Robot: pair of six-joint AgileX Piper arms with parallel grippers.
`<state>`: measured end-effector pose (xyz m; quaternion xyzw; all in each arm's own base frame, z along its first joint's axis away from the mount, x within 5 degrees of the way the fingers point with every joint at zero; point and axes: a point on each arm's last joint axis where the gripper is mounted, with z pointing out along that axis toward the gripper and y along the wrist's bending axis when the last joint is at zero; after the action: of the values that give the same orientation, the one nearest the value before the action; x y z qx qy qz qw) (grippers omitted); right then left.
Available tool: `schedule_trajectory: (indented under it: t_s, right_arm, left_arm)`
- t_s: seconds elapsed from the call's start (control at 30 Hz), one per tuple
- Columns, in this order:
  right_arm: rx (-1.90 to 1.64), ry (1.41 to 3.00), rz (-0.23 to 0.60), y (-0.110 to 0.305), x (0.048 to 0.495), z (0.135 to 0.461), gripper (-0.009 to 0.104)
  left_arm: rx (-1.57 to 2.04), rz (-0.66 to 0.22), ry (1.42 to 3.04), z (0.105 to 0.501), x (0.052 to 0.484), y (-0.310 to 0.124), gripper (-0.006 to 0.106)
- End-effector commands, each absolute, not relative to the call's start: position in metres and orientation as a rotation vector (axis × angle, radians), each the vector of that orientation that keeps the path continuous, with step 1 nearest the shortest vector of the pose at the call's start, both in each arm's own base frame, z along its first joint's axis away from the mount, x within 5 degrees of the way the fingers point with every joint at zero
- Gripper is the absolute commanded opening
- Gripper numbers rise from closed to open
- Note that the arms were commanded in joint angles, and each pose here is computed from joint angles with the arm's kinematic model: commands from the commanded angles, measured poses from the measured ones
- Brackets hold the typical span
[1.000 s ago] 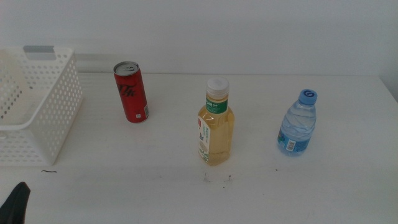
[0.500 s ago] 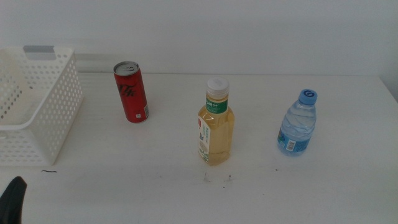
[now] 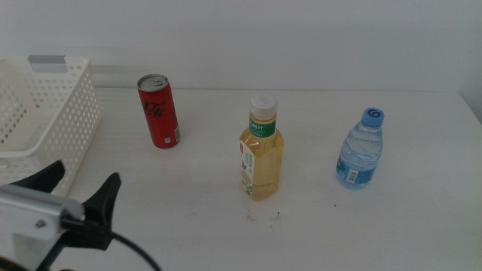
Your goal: Use arms to grab the bottles and put them into the dustbin to the left of the table.
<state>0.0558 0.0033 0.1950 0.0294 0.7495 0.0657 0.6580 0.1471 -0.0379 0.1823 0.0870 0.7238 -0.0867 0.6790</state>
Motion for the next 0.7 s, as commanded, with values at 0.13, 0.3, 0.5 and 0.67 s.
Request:
schedule_trajectory:
  t_s: [0.13, 0.3, 0.5, 0.67]
  right_arm:
    - [0.057, 1.693, 0.133, 0.003, 0.056, 0.194, 0.087]
    - [0.057, 1.693, 0.133, 0.003, 0.056, 0.194, 0.087]
    - [0.057, 1.693, 0.133, 0.003, 0.056, 0.194, 0.087]
    - [0.057, 1.693, 0.133, 0.003, 0.056, 0.194, 0.087]
  left_arm:
    - [0.146, -0.23, 1.72, 0.153, 0.163, -0.042, 0.094]
    - [0.16, -0.222, 1.732, 0.151, 0.163, -0.042, 0.094]
    - [0.172, -0.229, 1.726, 0.151, 0.162, -0.043, 0.094]
    - [0.166, -0.222, 1.73, 0.158, 0.185, -0.049, 0.094]
